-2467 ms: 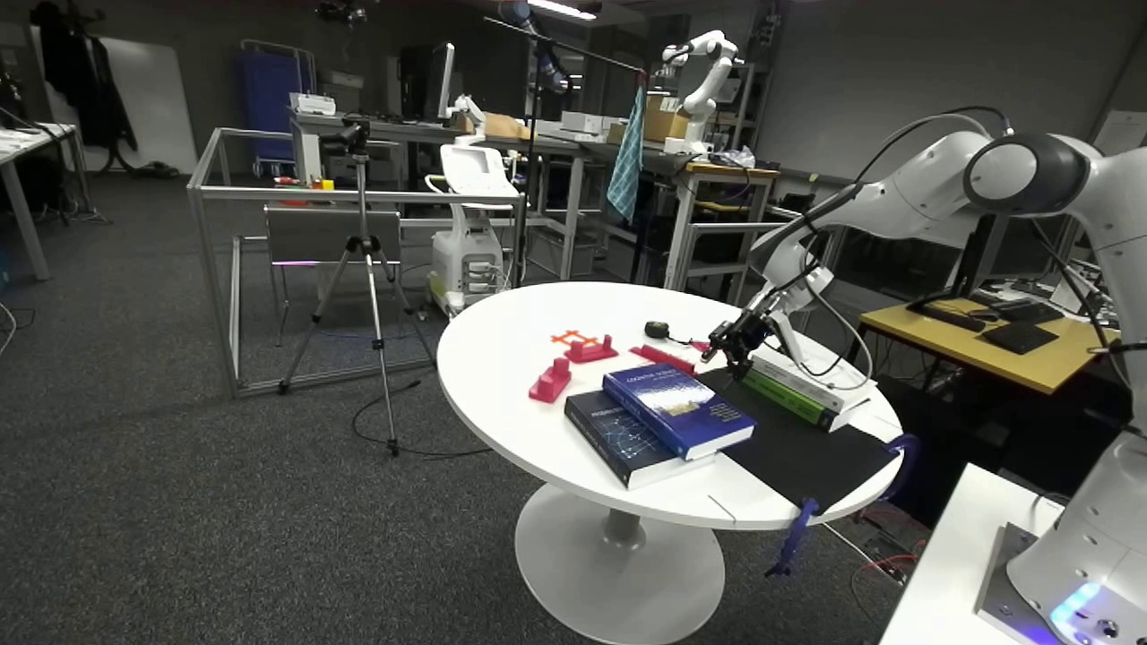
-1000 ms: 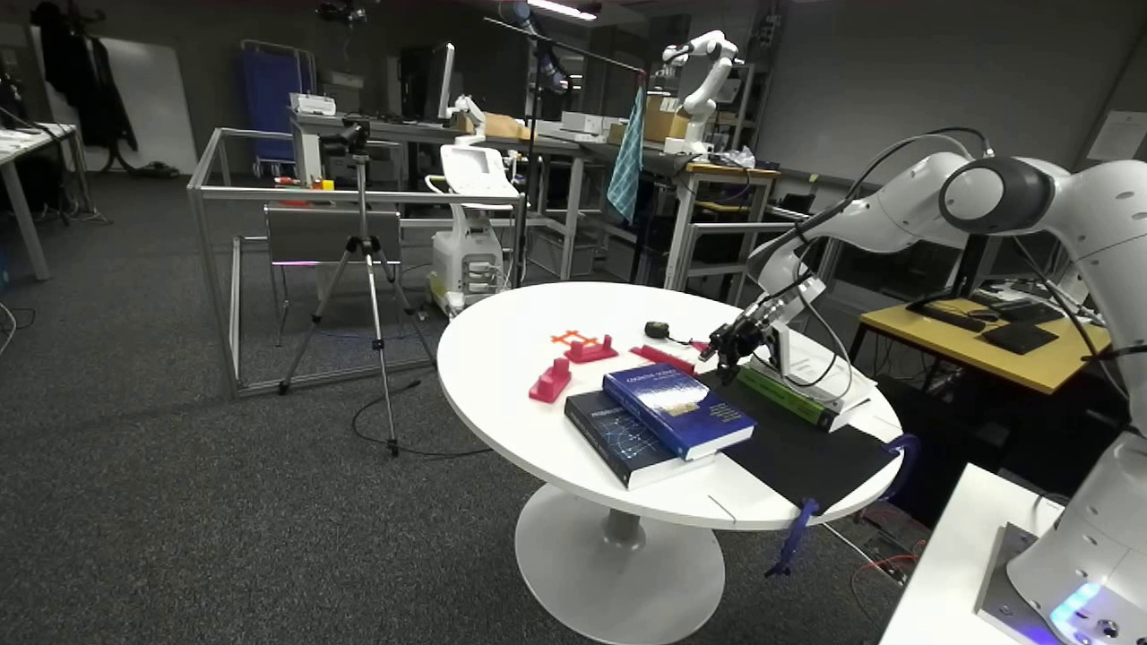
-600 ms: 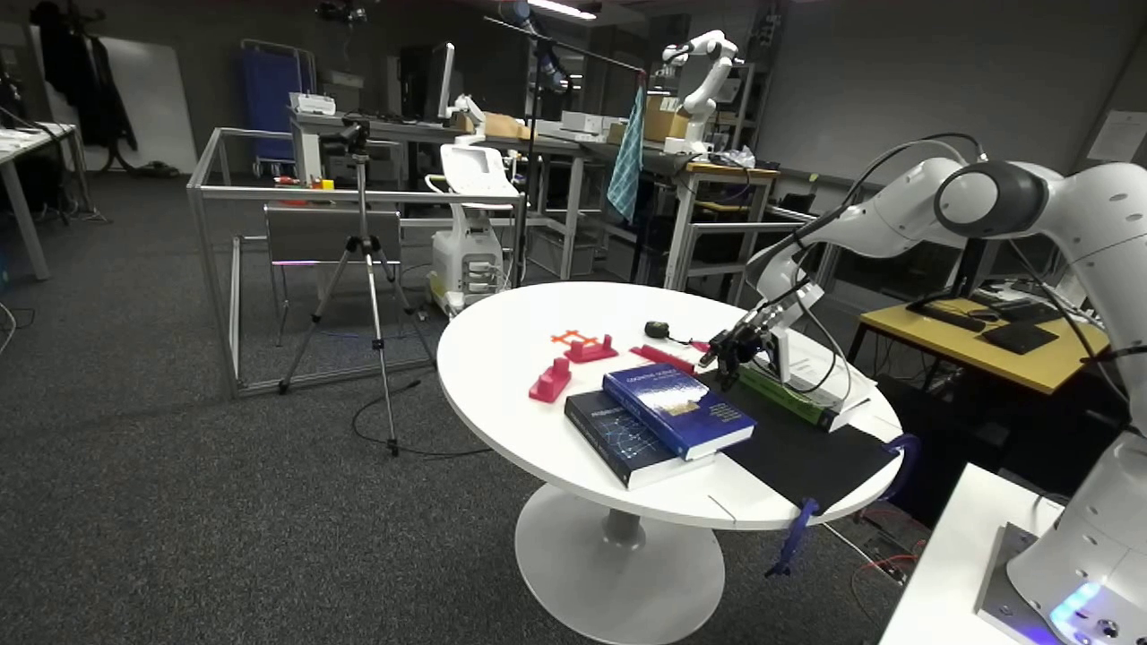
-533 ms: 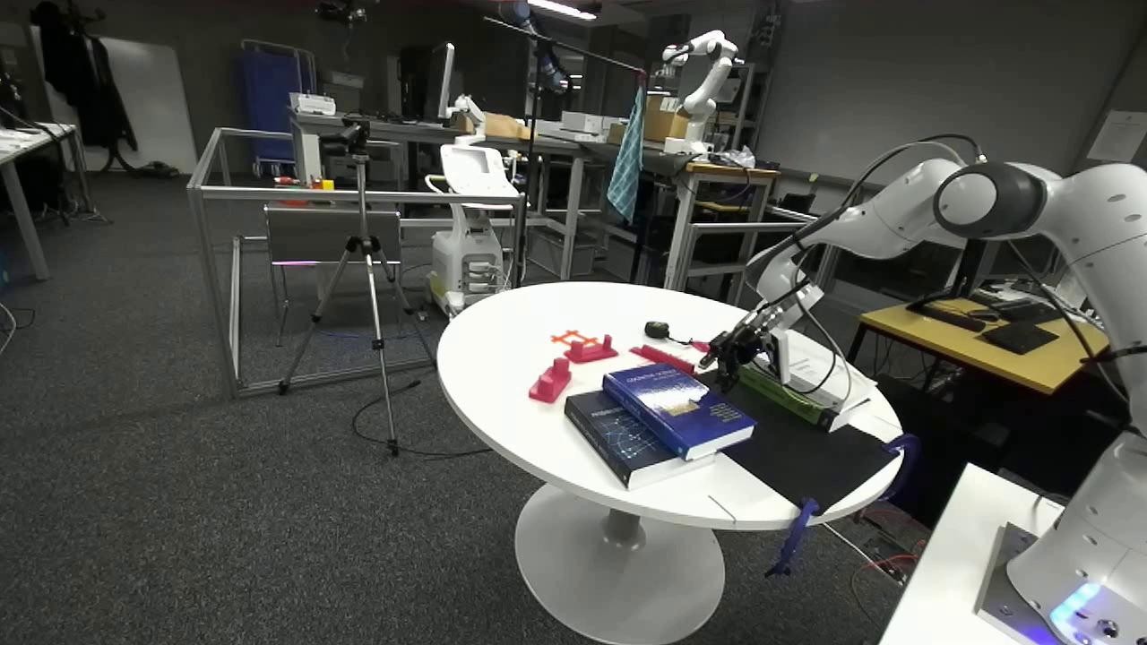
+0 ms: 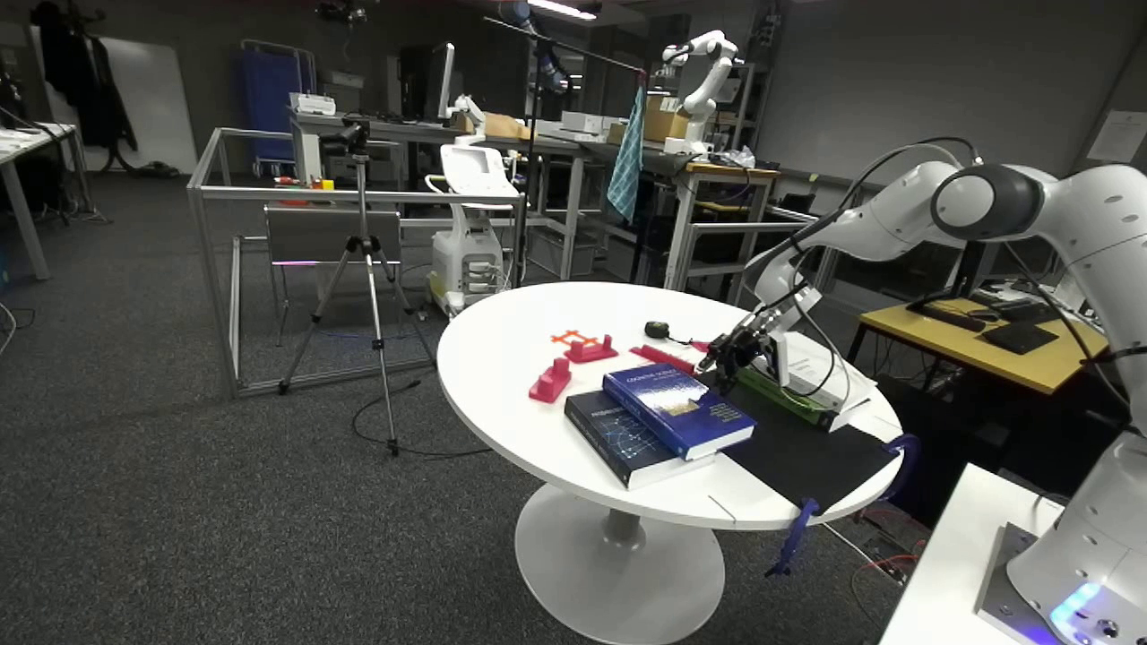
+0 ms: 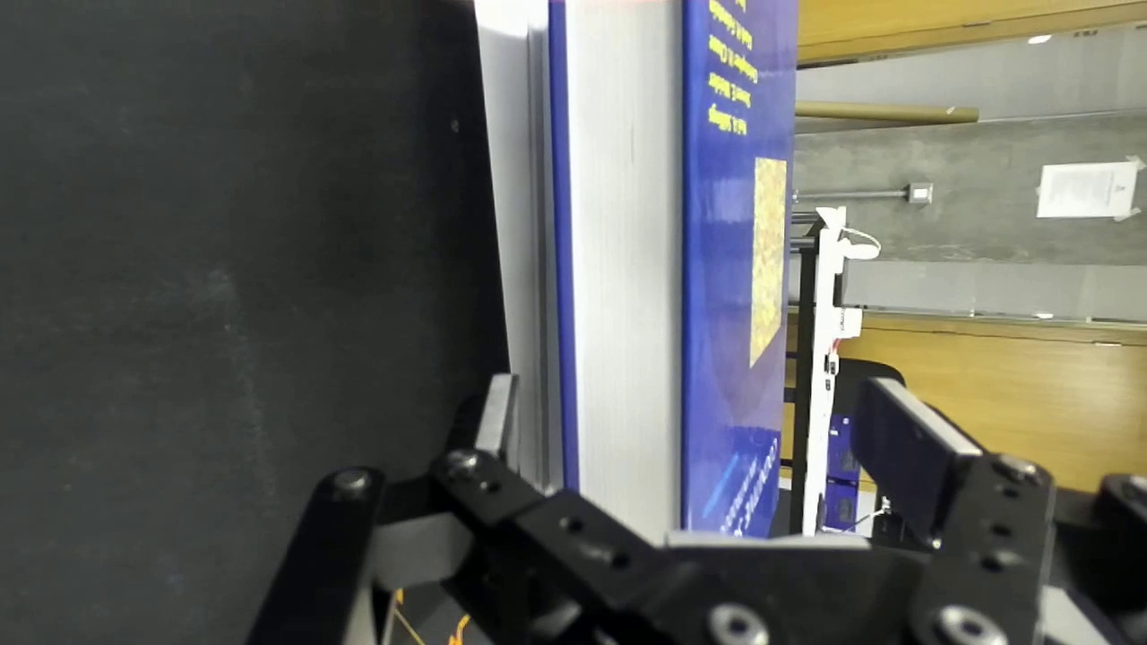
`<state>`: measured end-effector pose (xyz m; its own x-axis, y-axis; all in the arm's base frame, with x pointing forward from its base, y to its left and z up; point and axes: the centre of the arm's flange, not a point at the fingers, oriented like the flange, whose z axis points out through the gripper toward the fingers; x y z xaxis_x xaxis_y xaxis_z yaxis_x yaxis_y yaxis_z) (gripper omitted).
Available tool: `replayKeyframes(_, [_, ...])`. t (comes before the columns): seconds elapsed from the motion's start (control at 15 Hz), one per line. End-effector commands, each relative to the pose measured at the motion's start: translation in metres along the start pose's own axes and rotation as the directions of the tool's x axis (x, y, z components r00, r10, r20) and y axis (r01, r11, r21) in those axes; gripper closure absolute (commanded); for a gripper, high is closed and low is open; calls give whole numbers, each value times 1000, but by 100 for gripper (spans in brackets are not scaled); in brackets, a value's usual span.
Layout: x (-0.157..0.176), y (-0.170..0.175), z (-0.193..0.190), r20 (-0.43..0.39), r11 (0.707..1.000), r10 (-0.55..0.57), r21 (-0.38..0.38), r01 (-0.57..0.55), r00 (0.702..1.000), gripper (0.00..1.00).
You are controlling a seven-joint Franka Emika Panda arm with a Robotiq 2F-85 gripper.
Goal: Move the blue book to the right
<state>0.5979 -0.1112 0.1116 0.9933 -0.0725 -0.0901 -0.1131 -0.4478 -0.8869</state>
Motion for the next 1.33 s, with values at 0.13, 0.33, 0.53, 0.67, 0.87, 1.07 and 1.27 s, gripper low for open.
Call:
replayKeyframes(0.13, [10,2,1,27,997,-30,66,28,999,0])
replayKeyframes(0.33, [13,10,4,35,998,-30,64,28,999,0])
replayKeyframes(0.53, [16,16,7,34,997,-29,68,26,999,0])
replayKeyframes(0.67, [16,16,9,27,997,-30,75,28,999,0])
replayKeyframes(0.87, [14,15,11,26,996,-36,79,34,999,0])
replayKeyframes(1.07, [15,12,14,29,995,-39,88,37,999,0])
replayKeyframes(1.27, [16,9,18,17,993,-35,117,33,999,0])
